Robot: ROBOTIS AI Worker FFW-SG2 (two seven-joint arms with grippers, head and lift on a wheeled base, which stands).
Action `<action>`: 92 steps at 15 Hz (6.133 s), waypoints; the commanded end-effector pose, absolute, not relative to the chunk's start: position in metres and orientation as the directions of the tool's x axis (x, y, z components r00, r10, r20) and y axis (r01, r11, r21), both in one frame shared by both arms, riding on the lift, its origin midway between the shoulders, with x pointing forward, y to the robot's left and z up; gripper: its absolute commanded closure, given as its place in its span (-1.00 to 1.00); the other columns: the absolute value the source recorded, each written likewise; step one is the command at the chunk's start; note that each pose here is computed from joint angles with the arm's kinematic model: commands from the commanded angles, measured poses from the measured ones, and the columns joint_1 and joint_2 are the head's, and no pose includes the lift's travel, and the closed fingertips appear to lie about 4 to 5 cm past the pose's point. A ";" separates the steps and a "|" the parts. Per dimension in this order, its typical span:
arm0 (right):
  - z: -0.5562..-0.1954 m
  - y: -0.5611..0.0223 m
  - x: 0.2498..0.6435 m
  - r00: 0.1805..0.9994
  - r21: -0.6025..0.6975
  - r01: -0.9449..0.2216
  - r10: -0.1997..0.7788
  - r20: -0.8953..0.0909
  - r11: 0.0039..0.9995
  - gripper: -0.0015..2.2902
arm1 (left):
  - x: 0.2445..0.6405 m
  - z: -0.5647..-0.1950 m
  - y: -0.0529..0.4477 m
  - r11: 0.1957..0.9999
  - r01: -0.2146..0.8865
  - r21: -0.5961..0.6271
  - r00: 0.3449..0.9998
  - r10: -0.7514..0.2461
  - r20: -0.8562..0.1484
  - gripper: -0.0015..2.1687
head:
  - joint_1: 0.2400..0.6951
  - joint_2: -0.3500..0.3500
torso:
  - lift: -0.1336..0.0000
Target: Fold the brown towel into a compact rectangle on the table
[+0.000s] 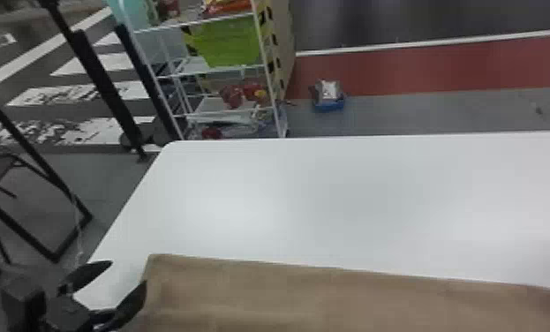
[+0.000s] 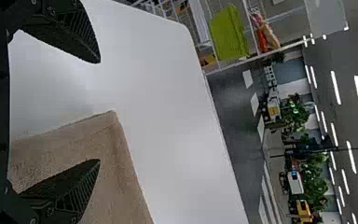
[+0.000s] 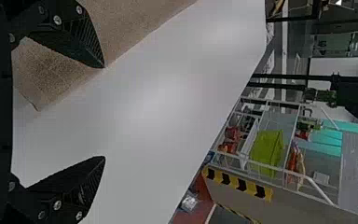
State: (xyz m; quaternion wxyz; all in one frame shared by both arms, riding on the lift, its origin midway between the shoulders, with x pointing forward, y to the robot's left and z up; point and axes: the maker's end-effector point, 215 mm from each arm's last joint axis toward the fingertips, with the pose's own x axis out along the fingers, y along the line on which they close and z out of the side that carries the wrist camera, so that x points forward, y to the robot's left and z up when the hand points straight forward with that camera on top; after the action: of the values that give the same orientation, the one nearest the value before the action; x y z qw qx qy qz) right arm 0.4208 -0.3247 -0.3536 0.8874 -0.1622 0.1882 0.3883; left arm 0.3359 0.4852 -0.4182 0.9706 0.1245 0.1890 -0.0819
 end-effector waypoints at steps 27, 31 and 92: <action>-0.343 -0.389 0.384 0.854 0.172 -0.483 0.505 -0.124 0.859 -0.82 | 0.322 -0.448 0.439 0.984 0.105 -0.143 0.797 -0.169 -0.580 0.36 | 1.00 0.18 | -1.00; -0.350 -0.385 0.385 0.852 0.179 -0.483 0.507 -0.128 0.857 -0.82 | 0.332 -0.412 0.456 0.989 0.065 -0.133 0.829 -0.128 -0.545 0.37 | 1.00 0.26 | -1.00; -0.290 -0.239 0.306 0.532 -0.653 -0.740 0.736 -0.419 0.163 -0.84 | 0.359 -0.347 0.271 0.878 0.359 -0.317 0.848 -0.448 -0.284 -0.97 | 1.00 -0.03 | -1.00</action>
State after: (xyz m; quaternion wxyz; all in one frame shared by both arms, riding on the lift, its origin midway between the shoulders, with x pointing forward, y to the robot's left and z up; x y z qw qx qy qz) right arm 0.3123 -0.2475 -0.3042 0.8126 -0.3404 0.0265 0.4724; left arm 0.3599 0.2654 -0.3490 0.9517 -0.1224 0.1802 -0.2166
